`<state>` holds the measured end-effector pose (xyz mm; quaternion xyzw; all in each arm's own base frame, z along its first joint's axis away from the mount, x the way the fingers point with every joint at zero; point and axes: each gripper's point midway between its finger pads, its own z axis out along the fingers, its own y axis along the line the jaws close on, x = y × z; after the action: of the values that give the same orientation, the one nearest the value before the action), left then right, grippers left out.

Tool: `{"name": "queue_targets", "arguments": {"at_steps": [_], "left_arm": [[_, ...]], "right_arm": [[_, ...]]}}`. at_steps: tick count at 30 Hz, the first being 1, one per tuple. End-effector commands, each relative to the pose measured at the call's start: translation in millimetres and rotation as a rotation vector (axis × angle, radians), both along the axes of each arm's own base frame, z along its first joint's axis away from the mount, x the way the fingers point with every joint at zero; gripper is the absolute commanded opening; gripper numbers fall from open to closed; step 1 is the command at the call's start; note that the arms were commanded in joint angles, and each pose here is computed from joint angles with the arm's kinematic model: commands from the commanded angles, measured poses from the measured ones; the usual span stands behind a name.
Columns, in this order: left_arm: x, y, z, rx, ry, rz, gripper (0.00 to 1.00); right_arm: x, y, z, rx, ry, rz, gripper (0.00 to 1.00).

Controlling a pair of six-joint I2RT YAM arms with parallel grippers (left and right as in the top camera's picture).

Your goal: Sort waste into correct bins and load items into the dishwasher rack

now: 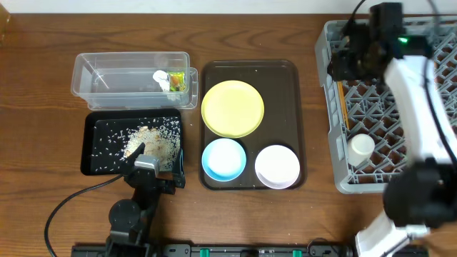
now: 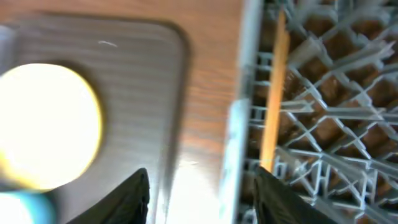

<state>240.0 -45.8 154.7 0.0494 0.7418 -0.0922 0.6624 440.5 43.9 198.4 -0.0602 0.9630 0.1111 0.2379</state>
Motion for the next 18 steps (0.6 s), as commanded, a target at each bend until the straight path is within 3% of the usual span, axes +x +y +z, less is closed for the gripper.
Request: {"name": "queue_targets", "arguments": {"at_steps": [1,3,4,5,11,18], "left_arm": [[0,-1,-15,0.013,0.035,-0.008,0.95],[0,-1,-15,0.013,0.035,-0.008,0.95],[0,-1,-15,0.013,0.035,-0.008,0.95],[0,-1,-15,0.013,0.035,-0.008,0.95],[0,-1,-15,0.013,0.035,-0.008,0.95],[0,-1,-15,0.013,0.035,-0.008,0.95]], "right_arm": [[-40,40,93,0.124,-0.177,0.106,0.56],[-67,50,121,0.127,-0.223,0.140,0.63],[-82,56,134,0.130,-0.249,0.161,0.94],[-94,61,144,0.133,-0.271,0.179,0.99],[-161,84,198,0.160,-0.424,0.287,0.99],[-211,73,227,0.146,-0.534,0.308,0.99]]}}
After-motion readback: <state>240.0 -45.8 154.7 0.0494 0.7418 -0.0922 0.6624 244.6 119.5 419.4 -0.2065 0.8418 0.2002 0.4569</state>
